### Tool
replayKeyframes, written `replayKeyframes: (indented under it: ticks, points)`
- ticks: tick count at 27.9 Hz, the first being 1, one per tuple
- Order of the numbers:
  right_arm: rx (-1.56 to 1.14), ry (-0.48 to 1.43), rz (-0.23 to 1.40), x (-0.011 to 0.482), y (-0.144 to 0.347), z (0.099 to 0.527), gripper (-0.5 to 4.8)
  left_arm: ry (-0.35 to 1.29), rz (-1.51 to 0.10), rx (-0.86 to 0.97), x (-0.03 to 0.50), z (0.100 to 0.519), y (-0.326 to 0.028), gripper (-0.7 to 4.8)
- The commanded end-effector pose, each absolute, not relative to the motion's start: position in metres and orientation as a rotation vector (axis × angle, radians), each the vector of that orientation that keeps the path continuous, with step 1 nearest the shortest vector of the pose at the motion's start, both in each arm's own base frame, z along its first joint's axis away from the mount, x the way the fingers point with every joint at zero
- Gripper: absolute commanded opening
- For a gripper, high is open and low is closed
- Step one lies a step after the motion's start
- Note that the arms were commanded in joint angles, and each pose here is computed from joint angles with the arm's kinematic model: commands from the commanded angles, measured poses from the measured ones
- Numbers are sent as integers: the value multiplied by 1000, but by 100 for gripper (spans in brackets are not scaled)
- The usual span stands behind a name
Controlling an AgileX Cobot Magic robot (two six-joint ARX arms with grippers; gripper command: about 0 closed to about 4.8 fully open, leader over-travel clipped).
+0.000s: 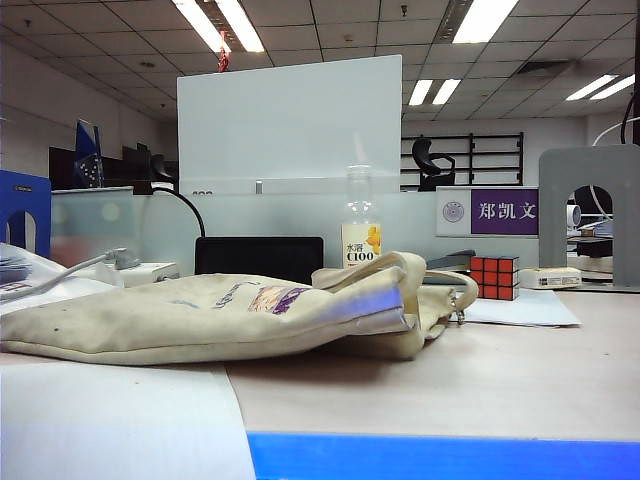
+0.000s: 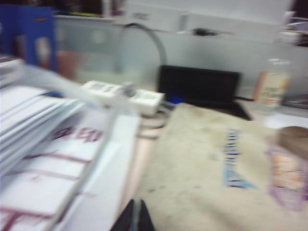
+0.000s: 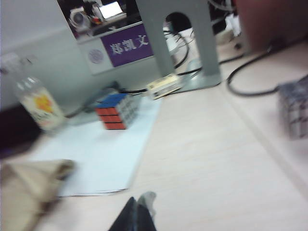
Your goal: Take the glasses case out of the canvas bag and put it on the table.
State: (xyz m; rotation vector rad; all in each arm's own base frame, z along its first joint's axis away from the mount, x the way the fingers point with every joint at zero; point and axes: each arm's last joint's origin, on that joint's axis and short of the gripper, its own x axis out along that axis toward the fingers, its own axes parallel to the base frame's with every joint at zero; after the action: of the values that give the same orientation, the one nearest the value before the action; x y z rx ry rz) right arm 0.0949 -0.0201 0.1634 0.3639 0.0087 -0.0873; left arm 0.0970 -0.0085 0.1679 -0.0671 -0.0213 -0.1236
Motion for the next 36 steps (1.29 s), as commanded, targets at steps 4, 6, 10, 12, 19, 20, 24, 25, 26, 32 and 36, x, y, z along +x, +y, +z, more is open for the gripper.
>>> replayKeyframes:
  ticks: [4,6,10,12,19,20,24,25,26,32,36]
  points:
    - [537,88,207,95,-11,161,-5,-66,-283,-145,97,183,-15,57]
    - [581,101,245,94,-10,162,-5,-40,-300,-156,101,191,-18,56]
    - [764,120,244,94,-10,165,-5,14,-387,-154,123,222,-34,49]
    - [800,127,267,93,-9,168,-5,67,-443,-144,147,245,-52,49]
    - [821,195,387,90,-5,174,-5,418,-490,-34,270,296,-155,272]
    - [837,196,388,90,-4,174,-5,479,-480,-43,285,297,-164,363]
    - [924,230,430,90,1,175,-5,765,-443,-174,336,295,-202,479]
    - [933,239,459,90,4,176,-5,811,-430,-179,348,295,-207,479]
    - [927,242,485,90,6,177,-5,831,-430,-173,357,293,-213,479]
    - [881,254,659,88,20,183,-5,907,-462,-169,391,271,-235,479]
    - [872,285,730,86,25,183,-5,974,-457,-83,397,244,-237,479]
